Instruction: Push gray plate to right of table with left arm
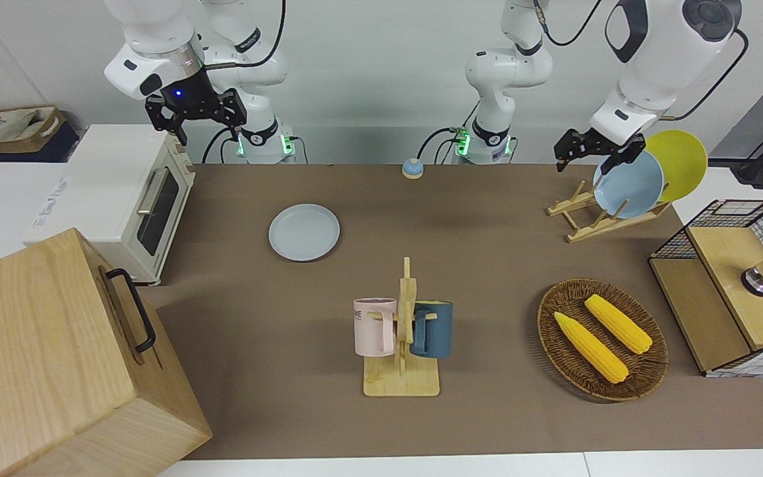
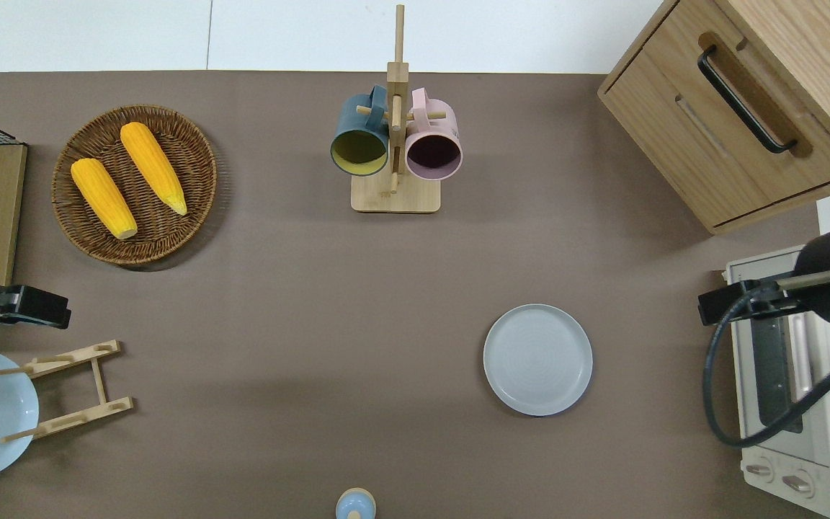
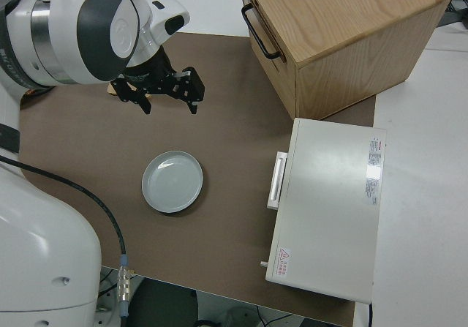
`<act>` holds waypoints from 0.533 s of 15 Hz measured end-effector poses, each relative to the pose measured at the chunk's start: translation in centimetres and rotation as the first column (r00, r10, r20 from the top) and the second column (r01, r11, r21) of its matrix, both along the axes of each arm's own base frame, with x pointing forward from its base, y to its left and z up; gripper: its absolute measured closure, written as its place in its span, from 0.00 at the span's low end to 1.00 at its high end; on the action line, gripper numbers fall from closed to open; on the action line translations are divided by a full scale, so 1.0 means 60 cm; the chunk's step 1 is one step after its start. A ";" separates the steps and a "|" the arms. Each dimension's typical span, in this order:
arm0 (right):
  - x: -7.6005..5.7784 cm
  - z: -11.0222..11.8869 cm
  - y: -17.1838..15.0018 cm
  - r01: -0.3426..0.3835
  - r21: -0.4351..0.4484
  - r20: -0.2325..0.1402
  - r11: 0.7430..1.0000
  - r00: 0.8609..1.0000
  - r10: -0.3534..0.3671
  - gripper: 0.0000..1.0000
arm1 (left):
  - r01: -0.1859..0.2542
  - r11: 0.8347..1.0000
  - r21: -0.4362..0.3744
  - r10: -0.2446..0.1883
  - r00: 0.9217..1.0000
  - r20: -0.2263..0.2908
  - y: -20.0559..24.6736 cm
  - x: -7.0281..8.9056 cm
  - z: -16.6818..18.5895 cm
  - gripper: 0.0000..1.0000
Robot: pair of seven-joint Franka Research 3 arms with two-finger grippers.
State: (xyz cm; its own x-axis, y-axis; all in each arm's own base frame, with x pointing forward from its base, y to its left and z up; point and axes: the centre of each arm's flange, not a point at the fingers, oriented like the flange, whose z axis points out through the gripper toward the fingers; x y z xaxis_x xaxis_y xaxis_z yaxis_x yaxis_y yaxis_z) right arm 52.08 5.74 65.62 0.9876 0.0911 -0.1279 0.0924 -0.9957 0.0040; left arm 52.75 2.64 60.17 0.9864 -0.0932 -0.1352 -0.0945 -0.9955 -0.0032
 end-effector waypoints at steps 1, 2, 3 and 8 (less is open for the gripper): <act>0.000 0.000 0.000 0.000 0.000 0.000 1.000 1.000 0.000 0.01 | 0.006 1.000 -0.001 -0.006 1.000 0.005 0.008 -0.002 0.005 0.00; 0.000 0.000 0.000 0.000 0.000 0.000 1.000 1.000 0.000 0.01 | 0.009 1.000 -0.002 -0.009 1.000 0.009 0.013 -0.003 0.008 0.00; 0.000 0.000 0.000 0.000 0.000 0.000 1.000 1.000 0.000 0.01 | 0.011 1.000 -0.003 -0.011 1.000 0.012 0.015 -0.005 0.011 0.00; 0.000 0.000 0.000 0.000 0.000 0.000 1.000 1.000 0.000 0.01 | 0.016 1.000 -0.001 -0.016 0.999 0.044 0.013 -0.002 0.020 0.00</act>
State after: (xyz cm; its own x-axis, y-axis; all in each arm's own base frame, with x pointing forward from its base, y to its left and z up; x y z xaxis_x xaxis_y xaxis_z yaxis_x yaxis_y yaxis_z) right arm 52.08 5.74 65.62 0.9876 0.0911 -0.1279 0.0924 -0.9957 0.0040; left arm 52.63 3.39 61.38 0.9898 -0.1090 -0.0914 -0.1101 -0.9939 -0.0066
